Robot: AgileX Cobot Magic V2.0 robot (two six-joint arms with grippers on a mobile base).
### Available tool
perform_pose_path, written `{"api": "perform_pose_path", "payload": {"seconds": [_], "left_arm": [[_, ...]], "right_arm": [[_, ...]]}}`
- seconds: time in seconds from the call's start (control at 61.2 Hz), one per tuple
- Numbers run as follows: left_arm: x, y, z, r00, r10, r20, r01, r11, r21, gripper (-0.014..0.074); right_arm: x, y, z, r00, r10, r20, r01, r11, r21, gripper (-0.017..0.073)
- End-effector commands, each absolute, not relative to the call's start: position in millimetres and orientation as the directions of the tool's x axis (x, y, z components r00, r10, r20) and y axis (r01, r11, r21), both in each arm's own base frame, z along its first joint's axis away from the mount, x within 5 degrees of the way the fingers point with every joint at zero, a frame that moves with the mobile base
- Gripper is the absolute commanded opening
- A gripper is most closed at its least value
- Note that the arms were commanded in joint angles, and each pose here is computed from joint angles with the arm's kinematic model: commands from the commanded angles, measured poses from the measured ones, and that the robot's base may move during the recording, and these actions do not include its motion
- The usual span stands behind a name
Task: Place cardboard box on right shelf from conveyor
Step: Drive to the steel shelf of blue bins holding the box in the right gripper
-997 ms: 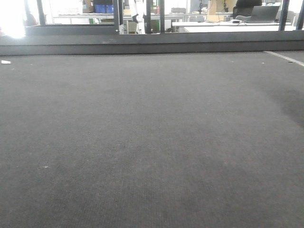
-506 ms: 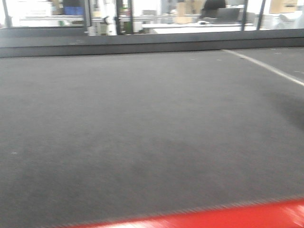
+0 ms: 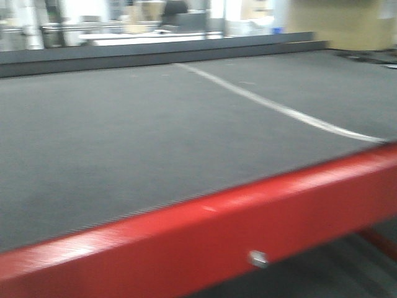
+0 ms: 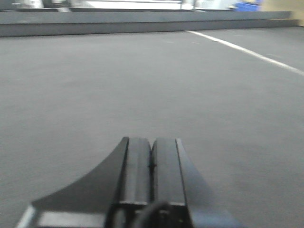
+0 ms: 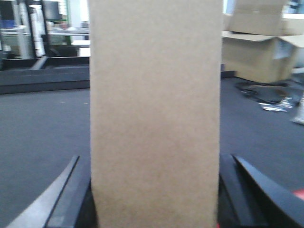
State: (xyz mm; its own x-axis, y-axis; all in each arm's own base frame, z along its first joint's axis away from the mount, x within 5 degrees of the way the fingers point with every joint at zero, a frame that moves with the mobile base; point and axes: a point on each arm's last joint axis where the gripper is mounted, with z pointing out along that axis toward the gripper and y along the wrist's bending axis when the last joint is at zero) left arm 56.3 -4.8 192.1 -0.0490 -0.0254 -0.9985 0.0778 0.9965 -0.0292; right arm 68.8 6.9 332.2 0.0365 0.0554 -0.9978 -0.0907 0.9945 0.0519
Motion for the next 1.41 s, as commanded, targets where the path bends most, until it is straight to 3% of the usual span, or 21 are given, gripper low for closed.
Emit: {"api": "perform_pose_path", "payload": {"seconds": [0.0,1.389], "left_arm": [[56.2,-4.3,198.0,0.034,-0.04,-0.999,0.075,0.996,-0.037,-0.0116],[56.2,-4.3,198.0,0.034,-0.04,-0.999,0.075,0.996,-0.037,-0.0116]], "right_arm": [[66.3,4.9,351.2,0.158,0.059,-0.986,-0.074,0.996,0.047,0.0069],[66.3,4.9,351.2,0.158,0.059,-0.986,-0.074,0.996,0.047,0.0069]]}}
